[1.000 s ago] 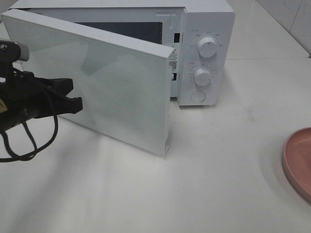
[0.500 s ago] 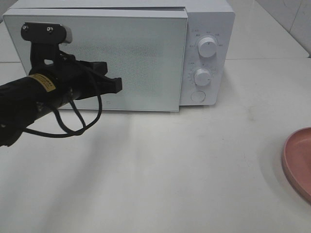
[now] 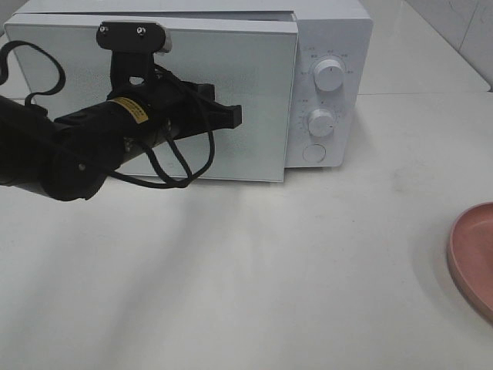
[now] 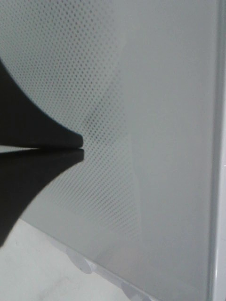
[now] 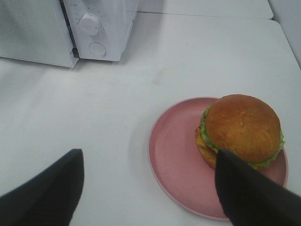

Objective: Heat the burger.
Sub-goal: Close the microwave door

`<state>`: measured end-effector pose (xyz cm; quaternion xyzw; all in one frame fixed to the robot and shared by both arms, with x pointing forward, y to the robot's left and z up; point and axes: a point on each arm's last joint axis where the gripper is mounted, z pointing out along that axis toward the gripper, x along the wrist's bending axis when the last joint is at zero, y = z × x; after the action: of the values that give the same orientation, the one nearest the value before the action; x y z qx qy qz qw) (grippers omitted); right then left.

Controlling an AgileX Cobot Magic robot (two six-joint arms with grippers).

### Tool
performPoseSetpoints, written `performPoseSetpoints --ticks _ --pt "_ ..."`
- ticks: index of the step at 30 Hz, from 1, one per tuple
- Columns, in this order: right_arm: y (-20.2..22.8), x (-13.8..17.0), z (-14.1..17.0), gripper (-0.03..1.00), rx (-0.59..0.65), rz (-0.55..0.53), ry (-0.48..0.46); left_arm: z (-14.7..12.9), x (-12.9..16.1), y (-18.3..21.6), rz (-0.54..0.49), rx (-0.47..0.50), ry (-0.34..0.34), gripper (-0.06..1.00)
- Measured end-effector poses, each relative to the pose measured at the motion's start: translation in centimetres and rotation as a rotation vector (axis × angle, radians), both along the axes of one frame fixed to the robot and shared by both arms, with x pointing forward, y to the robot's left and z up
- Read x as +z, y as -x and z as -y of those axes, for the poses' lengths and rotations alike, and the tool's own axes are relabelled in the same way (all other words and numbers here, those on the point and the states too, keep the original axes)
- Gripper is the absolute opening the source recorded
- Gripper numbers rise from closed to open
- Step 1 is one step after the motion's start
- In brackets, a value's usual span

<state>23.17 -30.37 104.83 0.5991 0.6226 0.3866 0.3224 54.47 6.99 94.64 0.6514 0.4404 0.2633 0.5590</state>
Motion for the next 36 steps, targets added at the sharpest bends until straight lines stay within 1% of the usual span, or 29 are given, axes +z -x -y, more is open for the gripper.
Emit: performPoseSetpoints --ticks 5,8,10,12,15,18,20,25,32,33,35,36 --pt "0.0 0.0 0.0 0.75 0.0 0.0 0.0 1.4 -0.3 -1.4 -0.012 0.004 0.013 0.0" --pt "0.0 0.0 0.0 0.75 0.0 0.0 0.0 1.6 -0.3 -1.6 -0.013 0.001 0.012 0.0" --pt "0.0 0.0 0.0 0.75 0.0 0.0 0.0 2.8 -0.7 -1.9 -0.028 -0.031 -0.007 0.0" --pt "0.0 0.0 0.0 0.75 0.0 0.0 0.0 3.0 -0.7 -2.0 -0.028 -0.039 -0.01 0.0" --pt "0.0 0.0 0.0 0.75 0.0 0.0 0.0 3.8 -1.0 -2.6 -0.033 -0.047 -0.017 0.0" --pt "0.0 0.0 0.0 0.75 0.0 0.0 0.0 4.0 -1.0 -2.9 -0.029 -0.046 -0.018 0.0" --pt "0.0 0.0 0.0 0.75 0.0 0.0 0.0 5.1 -1.2 -3.6 -0.039 -0.055 -0.054 0.0" --pt "0.0 0.0 0.0 0.75 0.0 0.0 0.0 6.0 -0.9 -4.3 -0.041 -0.061 -0.064 0.0" --pt "0.0 0.0 0.0 0.75 0.0 0.0 0.0 6.3 -0.6 -4.3 -0.056 -0.072 -0.072 0.0" --pt "0.0 0.0 0.0 0.75 0.0 0.0 0.0 6.2 -0.1 -4.2 -0.078 -0.073 -0.07 0.0" --pt "0.0 0.0 0.0 0.75 0.0 0.0 0.0 6.2 0.3 -4.1 -0.089 -0.073 -0.066 0.0" --pt "0.0 0.0 0.0 0.75 0.0 0.0 0.0 6.0 1.2 -4.0 -0.117 -0.075 -0.067 0.0"
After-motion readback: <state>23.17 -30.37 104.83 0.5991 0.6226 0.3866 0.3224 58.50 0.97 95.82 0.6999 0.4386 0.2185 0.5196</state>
